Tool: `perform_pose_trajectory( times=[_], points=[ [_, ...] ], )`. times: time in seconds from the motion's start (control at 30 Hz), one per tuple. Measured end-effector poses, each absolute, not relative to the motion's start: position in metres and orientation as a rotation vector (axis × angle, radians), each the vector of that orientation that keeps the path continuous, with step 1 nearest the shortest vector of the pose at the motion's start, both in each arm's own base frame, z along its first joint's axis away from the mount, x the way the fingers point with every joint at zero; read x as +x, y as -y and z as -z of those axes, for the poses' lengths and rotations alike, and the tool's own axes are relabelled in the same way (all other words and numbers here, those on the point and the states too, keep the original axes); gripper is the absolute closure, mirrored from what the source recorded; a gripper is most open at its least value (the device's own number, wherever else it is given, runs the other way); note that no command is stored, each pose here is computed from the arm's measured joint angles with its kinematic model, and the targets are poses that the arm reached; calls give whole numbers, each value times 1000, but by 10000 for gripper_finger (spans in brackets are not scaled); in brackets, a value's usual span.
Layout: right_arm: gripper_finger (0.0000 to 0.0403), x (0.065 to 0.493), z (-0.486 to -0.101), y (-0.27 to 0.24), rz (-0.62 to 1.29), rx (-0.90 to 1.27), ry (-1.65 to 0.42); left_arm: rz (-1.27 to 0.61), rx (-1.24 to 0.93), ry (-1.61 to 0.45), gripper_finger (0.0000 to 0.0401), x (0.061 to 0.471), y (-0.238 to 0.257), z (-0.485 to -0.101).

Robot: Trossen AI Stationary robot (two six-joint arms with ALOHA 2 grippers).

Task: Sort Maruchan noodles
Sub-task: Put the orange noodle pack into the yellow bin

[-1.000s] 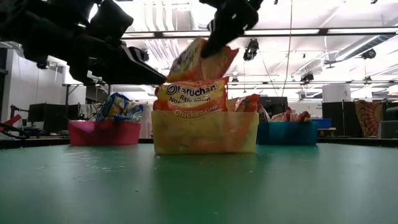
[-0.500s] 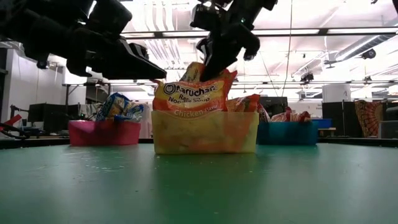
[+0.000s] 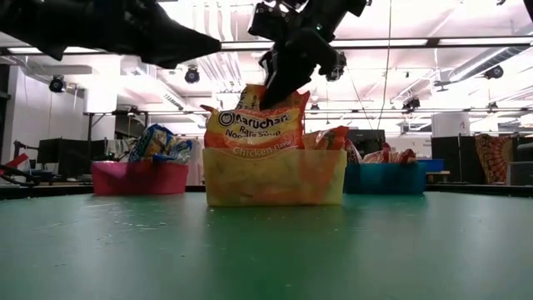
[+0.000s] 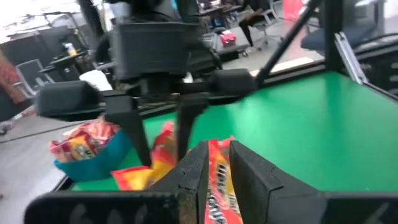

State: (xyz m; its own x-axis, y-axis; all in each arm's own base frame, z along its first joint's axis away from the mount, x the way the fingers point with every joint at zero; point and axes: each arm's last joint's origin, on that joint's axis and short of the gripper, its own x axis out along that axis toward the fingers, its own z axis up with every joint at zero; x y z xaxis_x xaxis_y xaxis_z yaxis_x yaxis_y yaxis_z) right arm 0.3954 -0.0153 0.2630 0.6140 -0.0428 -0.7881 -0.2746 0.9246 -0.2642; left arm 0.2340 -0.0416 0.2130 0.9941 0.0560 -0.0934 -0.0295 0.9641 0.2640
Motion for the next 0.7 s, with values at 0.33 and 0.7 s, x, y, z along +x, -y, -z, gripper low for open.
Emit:
perform_pose_trajectory(
  times=[0.33, 0.7],
  points=[
    [244, 397, -264, 11, -127, -356, -881, -85, 159, -106, 278, 236, 22, -213],
    [220, 400, -266, 4, -151, -391, -849, -168, 136, -76, 162, 248, 4, -204]
  ],
)
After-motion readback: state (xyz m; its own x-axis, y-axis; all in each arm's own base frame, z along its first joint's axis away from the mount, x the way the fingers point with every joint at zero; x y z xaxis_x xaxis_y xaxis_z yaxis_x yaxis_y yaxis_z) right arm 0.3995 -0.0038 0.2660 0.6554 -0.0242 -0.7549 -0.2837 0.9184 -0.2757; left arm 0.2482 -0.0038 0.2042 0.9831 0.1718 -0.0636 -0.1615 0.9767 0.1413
